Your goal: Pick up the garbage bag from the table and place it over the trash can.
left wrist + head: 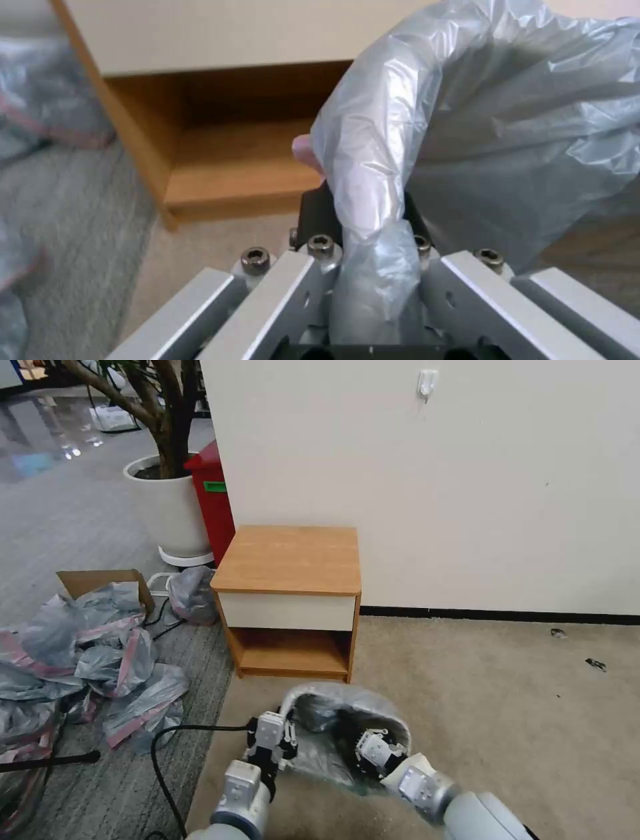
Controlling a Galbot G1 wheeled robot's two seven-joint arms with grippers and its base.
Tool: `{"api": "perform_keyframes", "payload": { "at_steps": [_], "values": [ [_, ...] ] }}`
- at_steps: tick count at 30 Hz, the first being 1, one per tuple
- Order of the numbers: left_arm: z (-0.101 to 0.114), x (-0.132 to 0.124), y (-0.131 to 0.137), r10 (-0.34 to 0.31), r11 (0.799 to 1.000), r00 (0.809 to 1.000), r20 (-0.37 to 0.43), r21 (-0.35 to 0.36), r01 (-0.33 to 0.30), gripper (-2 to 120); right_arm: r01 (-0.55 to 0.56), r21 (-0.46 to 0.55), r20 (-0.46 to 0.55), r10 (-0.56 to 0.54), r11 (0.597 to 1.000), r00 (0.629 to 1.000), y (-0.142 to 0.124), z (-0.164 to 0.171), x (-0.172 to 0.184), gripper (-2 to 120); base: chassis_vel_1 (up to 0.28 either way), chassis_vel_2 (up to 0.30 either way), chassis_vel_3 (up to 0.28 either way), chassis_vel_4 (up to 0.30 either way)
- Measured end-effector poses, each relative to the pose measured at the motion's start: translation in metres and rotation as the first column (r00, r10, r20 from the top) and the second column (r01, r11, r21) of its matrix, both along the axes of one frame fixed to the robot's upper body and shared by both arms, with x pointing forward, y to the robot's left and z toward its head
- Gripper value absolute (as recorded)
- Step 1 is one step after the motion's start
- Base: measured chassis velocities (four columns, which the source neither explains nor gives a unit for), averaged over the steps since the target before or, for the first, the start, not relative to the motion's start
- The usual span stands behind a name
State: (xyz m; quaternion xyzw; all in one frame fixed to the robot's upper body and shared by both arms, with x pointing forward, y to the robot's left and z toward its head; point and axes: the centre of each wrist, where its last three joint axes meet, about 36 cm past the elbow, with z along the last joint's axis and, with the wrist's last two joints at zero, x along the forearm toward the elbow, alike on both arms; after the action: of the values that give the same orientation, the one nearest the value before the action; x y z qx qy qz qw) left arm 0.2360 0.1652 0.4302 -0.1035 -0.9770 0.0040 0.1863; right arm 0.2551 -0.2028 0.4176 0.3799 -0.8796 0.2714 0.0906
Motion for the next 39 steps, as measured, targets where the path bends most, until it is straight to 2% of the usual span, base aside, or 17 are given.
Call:
{"api": "perform_keyframes", "payload": {
  "at_steps": [1,4,6,7,8,9,11,12,14,17,19,22,26,29,31,35,39],
  "values": [
    [0.000,0.000,0.000,0.000,1.000,1.000,0.000,0.000,0.000,3,0.000,0.000,0.000,0.000,1.000,1.000,0.000,0.000,0.000,0,0.000,0.000,0.000,0.000],
    [0.009,0.007,0.012,0.031,0.992,0.996,-0.088,-0.115,-0.041,3,0.018,0.097,0.045,-0.022,0.995,0.999,-0.003,0.016,-0.011,0,0.000,0.000,0.000,0.000],
    [0.010,0.007,0.014,0.033,0.989,0.994,-0.107,-0.137,-0.048,3,0.023,0.117,0.055,-0.030,0.993,0.998,-0.003,0.017,-0.012,0,0.000,0.000,0.000,0.000],
    [0.017,0.010,0.021,0.029,0.974,0.983,-0.184,-0.216,-0.069,3,0.064,0.217,0.111,-0.090,0.974,0.990,0.000,0.019,-0.015,0,0.000,0.000,0.000,0.000],
    [0.018,0.012,0.025,0.023,0.967,0.975,-0.222,-0.243,-0.078,3,0.109,0.287,0.136,-0.153,0.952,0.979,0.004,0.019,-0.015,0,0.000,0.000,0.000,0.000],
    [0.018,0.012,0.025,0.023,0.967,0.975,-0.222,-0.243,-0.078,3,0.109,0.287,0.136,-0.153,0.952,0.979,0.004,0.019,-0.015,0,0.000,0.000,0.000,0.000],
    [0.017,0.014,0.032,0.021,0.965,0.961,-0.275,-0.247,-0.092,3,0.185,0.411,0.152,-0.268,0.893,0.951,0.014,0.020,-0.015,12,0.000,0.000,0.000,0.000],
    [0.017,0.014,0.032,0.021,0.965,0.961,-0.275,-0.247,-0.092,3,0.185,0.411,0.152,-0.268,0.893,0.951,0.014,0.020,-0.015,12,0.000,0.000,0.000,0.000],
    [0.014,0.014,0.036,0.009,0.963,0.946,-0.323,-0.251,-0.095,3,0.238,0.495,0.135,-0.345,0.836,0.929,0.021,0.016,-0.016,22,0.000,0.000,0.000,0.000],
    [0.013,0.015,0.037,0.009,0.964,0.943,-0.332,-0.246,-0.096,3,0.250,0.513,0.130,-0.362,0.821,0.923,0.023,0.014,-0.016,25,0.000,0.000,0.000,0.000],
    [0.011,0.015,0.039,0.011,0.968,0.939,-0.344,-0.233,-0.097,3,0.259,0.532,0.128,-0.379,0.806,0.916,0.024,0.008,-0.016,40,0.000,0.000,0.000,0.000],
    [0.006,0.017,0.040,0.010,0.970,0.929,-0.369,-0.223,-0.099,3,0.266,0.542,0.123,-0.389,0.797,0.913,0.026,0.001,-0.016,48,0.000,0.000,0.000,0.000],
    [-0.010,0.023,0.041,0.017,0.967,0.912,-0.411,-0.226,-0.119,3,0.274,0.552,0.105,-0.392,0.788,0.914,0.026,-0.004,-0.014,61,0.000,0.000,0.000,0.000],
    [-0.029,0.026,0.043,0.014,0.968,0.894,-0.448,-0.219,-0.125,3,0.279,0.550,0.092,-0.389,0.787,0.917,0.025,-0.008,-0.014,77,0.000,0.000,0.000,0.000],
    [-0.034,0.026,0.043,0.015,0.969,0.890,-0.456,-0.211,-0.125,3,0.279,0.549,0.090,-0.388,0.788,0.917,0.025,-0.009,-0.014,80,0.000,0.000,0.000,0.000],
    [-0.040,0.026,0.043,0.009,0.972,0.895,-0.446,-0.206,-0.112,3,0.281,0.545,0.087,-0.386,0.790,0.918,0.025,-0.012,-0.012,97,0.000,0.000,0.000,0.000],
    [-0.041,0.025,0.042,0.001,0.975,0.900,-0.435,-0.201,-0.098,7,0.281,0.542,0.083,-0.383,0.792,0.920,0.025,-0.015,-0.011,100,0.000,0.000,0.000,0.000]
  ]
}}
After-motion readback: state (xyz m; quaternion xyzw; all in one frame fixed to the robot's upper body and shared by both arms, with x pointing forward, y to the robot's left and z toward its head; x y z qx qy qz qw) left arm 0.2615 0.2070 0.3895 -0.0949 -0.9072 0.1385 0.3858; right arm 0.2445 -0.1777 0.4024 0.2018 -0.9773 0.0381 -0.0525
